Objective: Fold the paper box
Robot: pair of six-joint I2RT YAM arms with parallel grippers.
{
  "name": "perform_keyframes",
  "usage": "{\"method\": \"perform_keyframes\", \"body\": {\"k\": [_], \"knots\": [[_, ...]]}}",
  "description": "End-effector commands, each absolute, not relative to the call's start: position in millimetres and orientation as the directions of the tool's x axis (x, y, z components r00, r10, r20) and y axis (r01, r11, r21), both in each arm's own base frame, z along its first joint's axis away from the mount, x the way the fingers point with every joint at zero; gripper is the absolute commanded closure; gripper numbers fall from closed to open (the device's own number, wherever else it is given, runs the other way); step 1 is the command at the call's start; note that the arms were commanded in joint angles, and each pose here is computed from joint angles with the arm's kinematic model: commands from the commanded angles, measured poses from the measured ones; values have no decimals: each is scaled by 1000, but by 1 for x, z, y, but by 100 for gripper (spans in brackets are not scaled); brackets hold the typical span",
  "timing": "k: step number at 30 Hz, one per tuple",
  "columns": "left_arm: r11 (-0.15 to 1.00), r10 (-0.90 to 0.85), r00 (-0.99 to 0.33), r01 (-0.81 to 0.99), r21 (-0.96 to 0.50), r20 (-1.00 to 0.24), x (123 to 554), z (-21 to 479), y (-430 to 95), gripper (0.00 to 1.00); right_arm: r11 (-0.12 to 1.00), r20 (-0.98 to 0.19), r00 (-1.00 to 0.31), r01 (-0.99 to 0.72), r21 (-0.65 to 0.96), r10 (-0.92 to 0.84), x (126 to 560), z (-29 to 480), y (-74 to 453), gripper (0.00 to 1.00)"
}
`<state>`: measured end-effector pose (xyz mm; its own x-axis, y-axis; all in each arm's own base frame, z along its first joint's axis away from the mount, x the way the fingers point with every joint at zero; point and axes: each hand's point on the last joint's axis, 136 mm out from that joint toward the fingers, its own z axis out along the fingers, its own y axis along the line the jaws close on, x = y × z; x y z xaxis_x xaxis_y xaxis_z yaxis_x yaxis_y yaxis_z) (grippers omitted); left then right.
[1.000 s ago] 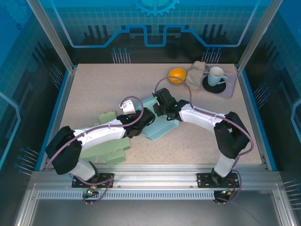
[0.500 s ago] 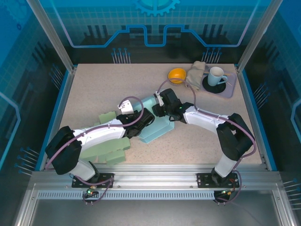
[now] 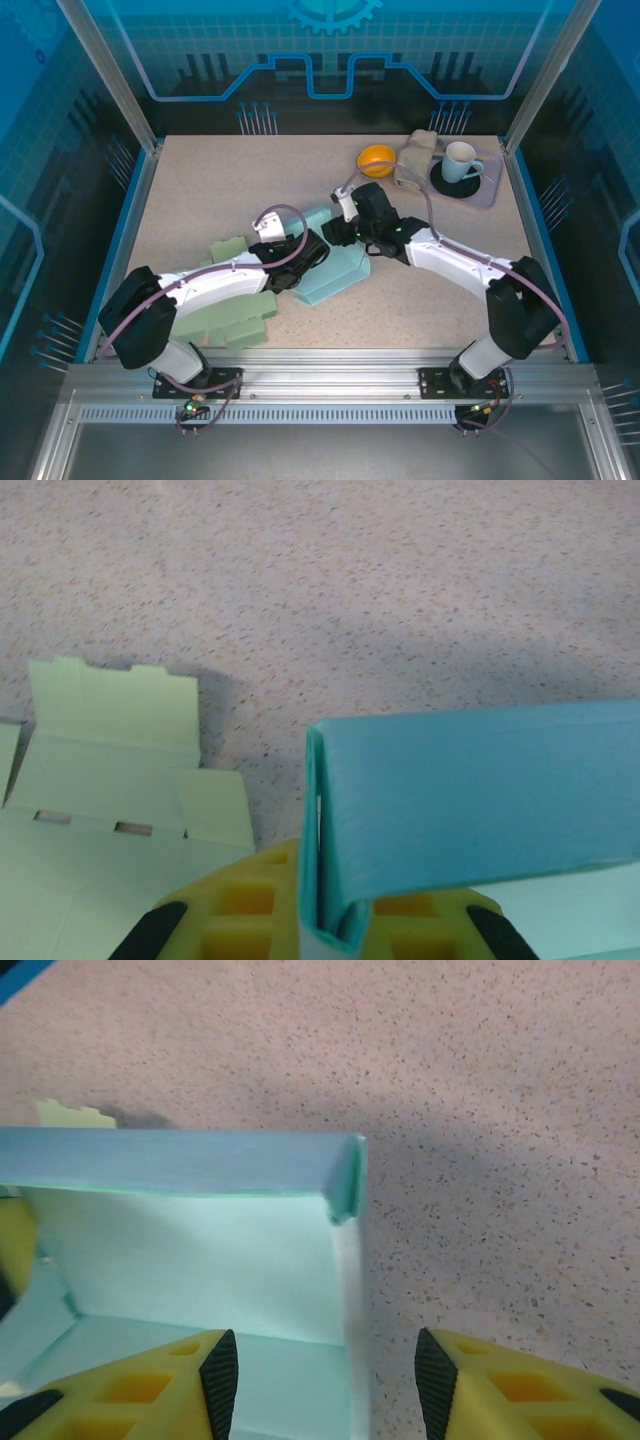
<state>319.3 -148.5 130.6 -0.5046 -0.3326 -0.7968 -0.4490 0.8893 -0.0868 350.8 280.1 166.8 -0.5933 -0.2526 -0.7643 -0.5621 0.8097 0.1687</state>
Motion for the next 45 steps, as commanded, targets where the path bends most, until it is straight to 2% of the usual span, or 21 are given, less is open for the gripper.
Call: {"method": "perform_keyframes", "body": {"k": [1, 4, 7, 11, 19, 28, 38, 45], "knots": [[918, -278, -460, -386, -92, -843, 336, 142, -156, 100, 827, -758, -605, -539, 162, -245, 342, 182, 258, 47], [971, -212, -452, -200, -133, -867, 352, 139, -183, 100, 867, -750, -631, -470, 166, -198, 341, 198, 232, 48], [984, -173, -361, -37, -172, -916, 365, 148, -208, 100, 902, -750, -649, -390, 183, -129, 341, 215, 205, 47], [989, -90, -284, 86, -119, -955, 380, 148, -232, 100, 930, -729, -685, -279, 239, -19, 341, 224, 173, 46], [962, -60, -191, 252, -108, -980, 389, 140, -270, 100, 926, -684, -729, -255, 278, 5, 341, 196, 166, 46], [955, 87, -116, 291, 50, -989, 376, 125, -292, 100, 941, -638, -770, -191, 280, 33, 330, 154, 148, 47], [966, 107, -182, 253, 59, -977, 365, 95, -287, 100, 948, -569, -818, -113, 297, 81, 304, 119, 131, 49], [964, 108, -184, 259, 58, -977, 362, 85, -292, 100, 939, -547, -830, -98, 330, 106, 294, 103, 131, 56]]}}
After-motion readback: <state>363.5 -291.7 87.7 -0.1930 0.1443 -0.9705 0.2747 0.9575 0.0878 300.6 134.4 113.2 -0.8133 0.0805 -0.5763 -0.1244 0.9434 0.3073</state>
